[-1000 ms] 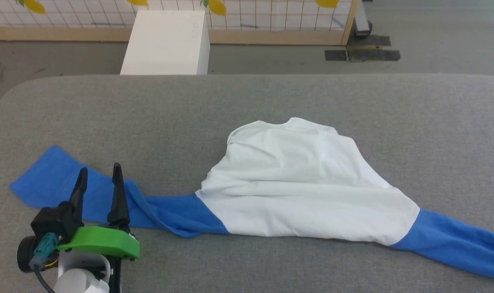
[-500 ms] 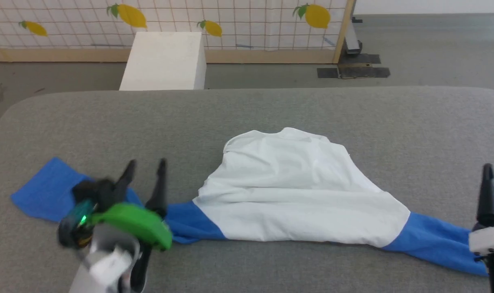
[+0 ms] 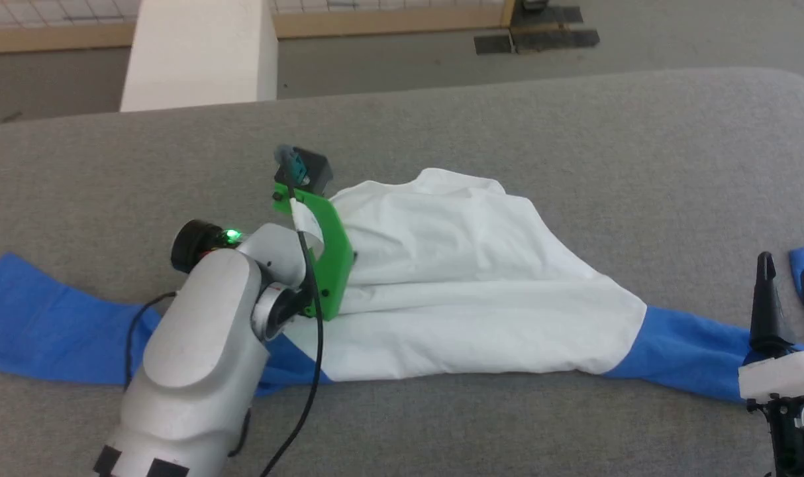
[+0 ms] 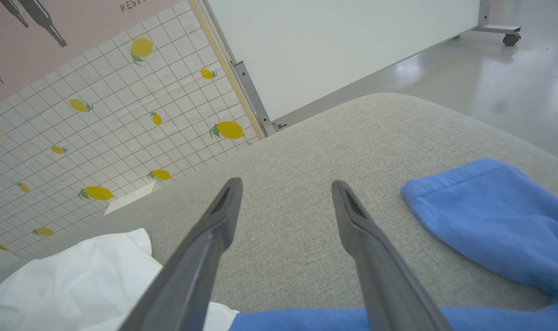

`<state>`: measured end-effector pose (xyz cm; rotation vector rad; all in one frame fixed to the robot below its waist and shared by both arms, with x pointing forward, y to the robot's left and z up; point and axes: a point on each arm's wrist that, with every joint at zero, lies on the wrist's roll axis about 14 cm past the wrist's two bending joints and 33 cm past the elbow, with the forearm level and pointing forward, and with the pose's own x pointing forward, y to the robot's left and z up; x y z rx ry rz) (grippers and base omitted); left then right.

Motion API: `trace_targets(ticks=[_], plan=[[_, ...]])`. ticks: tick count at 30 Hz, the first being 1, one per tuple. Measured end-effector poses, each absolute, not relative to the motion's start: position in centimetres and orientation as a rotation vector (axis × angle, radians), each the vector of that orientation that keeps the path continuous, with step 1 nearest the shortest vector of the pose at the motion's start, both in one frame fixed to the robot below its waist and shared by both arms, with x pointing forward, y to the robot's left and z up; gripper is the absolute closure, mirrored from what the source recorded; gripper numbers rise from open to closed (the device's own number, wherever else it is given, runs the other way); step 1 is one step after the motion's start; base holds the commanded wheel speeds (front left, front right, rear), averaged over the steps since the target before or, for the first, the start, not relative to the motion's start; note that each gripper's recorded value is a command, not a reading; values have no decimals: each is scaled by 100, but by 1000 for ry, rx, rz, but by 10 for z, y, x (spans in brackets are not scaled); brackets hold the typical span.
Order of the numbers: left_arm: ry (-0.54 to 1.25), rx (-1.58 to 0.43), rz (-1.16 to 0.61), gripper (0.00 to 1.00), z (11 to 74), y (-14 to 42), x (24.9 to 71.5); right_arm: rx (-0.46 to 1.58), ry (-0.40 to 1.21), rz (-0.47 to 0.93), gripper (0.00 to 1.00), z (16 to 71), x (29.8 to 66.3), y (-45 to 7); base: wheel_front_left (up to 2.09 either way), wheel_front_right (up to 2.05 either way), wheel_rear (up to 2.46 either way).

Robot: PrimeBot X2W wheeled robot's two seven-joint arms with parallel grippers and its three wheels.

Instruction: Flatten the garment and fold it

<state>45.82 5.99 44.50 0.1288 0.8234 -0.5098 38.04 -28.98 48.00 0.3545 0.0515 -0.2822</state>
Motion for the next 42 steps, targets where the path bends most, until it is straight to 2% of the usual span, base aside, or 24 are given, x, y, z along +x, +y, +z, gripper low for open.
trace_targets(ticks=[4, 7, 8, 9, 15, 19, 24, 30, 31, 32, 36, 42], plan=[[977, 250, -492, 0, 400, 79, 454, 349, 66, -309, 0, 470, 380, -296, 0, 0, 0], [1044, 260, -504, 0, 380, 80, 452, 343, 85, -336, 0, 460, 376, -302, 0, 0, 0], [1049, 259, -506, 67, 378, 80, 453, 342, 91, -343, 0, 458, 375, -304, 0, 0, 0], [1053, 246, -512, 100, 376, 79, 455, 340, 96, -350, 0, 456, 374, -305, 0, 0, 0], [923, 122, -443, 100, 386, 82, 491, 333, 119, -372, 0, 446, 371, -310, 0, 0, 0], [658, 80, -269, 100, 433, 115, 559, 329, 138, -371, 0, 438, 374, -308, 0, 0, 0], [431, 74, -203, 100, 484, 127, 609, 320, 148, -379, 0, 434, 376, -311, 0, 0, 0], [393, 63, -171, 100, 470, 134, 630, 306, 178, -397, 0, 423, 375, -315, 0, 0, 0], [404, 61, -171, 15, 463, 134, 629, 305, 181, -397, 0, 422, 375, -315, 0, 0, 0], [410, 44, -167, 0, 458, 134, 629, 304, 184, -396, 0, 420, 375, -314, 0, 0, 0], [337, -38, -173, 0, 466, 134, 630, 309, 187, -382, 0, 419, 379, -310, 0, 0, 0], [13, -137, -176, 0, 528, 153, 618, 321, 183, -345, 0, 427, 385, -301, 0, 0, 0]])
